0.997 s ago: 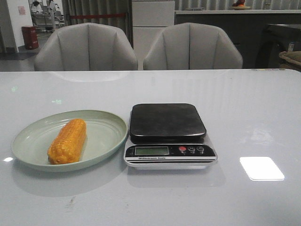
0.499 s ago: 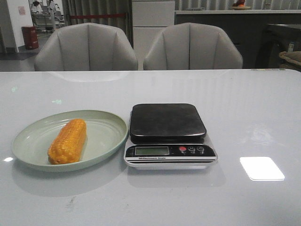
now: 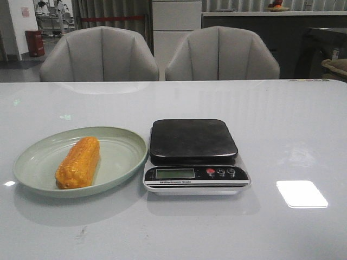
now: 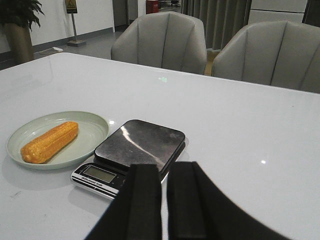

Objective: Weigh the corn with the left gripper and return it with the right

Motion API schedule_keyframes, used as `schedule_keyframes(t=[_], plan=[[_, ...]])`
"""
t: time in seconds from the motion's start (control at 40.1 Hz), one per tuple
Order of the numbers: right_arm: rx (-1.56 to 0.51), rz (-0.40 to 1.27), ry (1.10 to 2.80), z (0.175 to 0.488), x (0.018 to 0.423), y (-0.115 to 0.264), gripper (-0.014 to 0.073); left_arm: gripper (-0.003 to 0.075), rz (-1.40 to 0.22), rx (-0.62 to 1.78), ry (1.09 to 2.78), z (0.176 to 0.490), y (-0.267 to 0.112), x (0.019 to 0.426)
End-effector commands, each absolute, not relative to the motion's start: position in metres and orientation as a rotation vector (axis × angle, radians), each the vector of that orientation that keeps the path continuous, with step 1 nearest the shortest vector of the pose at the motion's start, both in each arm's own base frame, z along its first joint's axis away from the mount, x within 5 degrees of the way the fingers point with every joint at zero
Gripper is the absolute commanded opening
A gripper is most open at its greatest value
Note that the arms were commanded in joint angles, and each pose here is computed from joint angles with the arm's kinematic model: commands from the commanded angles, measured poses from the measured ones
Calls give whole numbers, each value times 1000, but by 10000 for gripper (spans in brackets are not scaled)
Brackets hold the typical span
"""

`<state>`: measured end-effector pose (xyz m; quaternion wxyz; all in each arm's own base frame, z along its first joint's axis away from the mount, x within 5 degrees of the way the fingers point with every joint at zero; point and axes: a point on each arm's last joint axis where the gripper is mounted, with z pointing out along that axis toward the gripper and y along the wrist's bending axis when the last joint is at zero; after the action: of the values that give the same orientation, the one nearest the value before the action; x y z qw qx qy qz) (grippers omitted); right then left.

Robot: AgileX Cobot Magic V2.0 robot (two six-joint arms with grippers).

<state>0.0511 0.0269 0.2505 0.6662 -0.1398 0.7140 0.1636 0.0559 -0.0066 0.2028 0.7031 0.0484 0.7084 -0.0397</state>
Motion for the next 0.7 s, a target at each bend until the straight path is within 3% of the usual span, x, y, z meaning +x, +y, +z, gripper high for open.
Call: schedule_keyframes(t=[0.0, 0.673], plan=[[-280, 354, 1529, 265, 52, 24, 209, 113, -94, 71, 1420, 217, -6, 53], [-280, 354, 1528, 265, 52, 24, 209, 113, -97, 53, 1388, 219, -5, 53]])
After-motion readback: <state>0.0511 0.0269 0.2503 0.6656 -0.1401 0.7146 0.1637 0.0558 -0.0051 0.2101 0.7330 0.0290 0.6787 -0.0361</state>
